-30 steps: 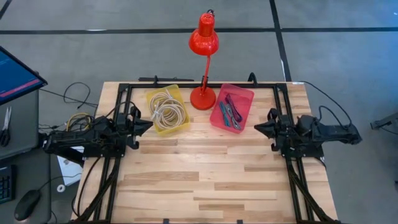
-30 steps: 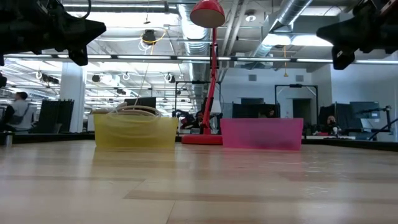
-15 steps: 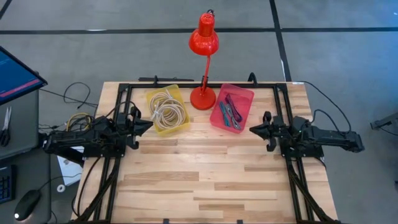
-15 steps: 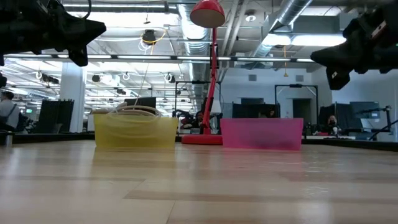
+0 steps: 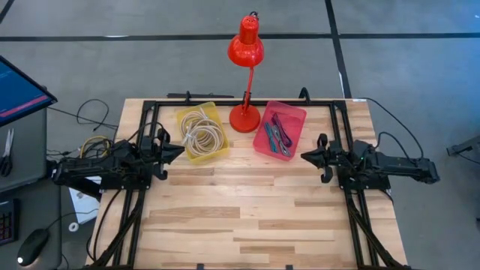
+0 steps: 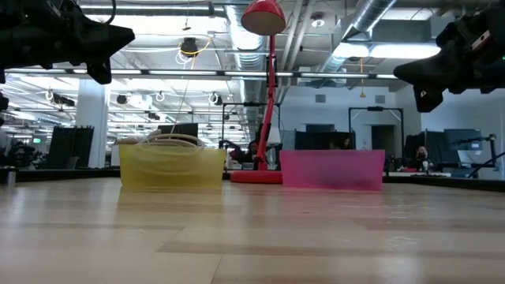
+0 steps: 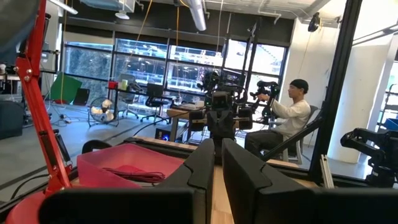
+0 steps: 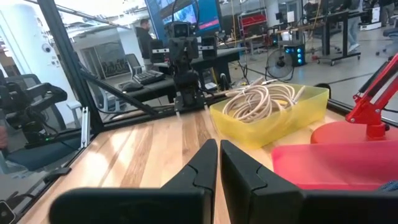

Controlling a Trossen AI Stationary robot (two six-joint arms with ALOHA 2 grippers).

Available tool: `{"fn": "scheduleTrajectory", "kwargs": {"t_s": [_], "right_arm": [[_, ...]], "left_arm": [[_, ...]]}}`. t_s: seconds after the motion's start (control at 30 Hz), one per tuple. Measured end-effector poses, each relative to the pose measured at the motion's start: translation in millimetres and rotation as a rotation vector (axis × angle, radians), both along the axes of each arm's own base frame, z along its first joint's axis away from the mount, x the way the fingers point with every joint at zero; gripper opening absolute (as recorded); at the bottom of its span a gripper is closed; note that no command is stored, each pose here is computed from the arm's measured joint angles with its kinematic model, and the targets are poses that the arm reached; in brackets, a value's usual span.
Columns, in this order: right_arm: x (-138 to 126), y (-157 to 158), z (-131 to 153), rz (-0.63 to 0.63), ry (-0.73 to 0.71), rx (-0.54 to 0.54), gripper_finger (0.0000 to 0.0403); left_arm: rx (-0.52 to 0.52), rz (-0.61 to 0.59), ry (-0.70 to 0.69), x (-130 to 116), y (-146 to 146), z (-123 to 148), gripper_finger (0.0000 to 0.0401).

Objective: Pick & Place USB Port
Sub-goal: Return to Home Position

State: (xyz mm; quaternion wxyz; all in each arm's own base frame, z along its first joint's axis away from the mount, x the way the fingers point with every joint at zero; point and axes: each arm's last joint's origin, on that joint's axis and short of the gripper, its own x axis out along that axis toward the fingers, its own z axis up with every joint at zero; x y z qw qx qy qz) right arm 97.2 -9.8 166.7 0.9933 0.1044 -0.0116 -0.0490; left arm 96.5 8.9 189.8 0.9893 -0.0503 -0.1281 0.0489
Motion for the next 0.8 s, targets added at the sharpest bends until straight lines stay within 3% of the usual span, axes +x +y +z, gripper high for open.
{"fn": "scheduleTrajectory", "kwargs": {"t_s": [0.8], "right_arm": [[0.1,0.0,-0.4,0.000,0.001,0.001,0.0012]], "left_arm": [[0.000,0.000,-0.010,-0.2,0.0,1.0,0.0032]]}}
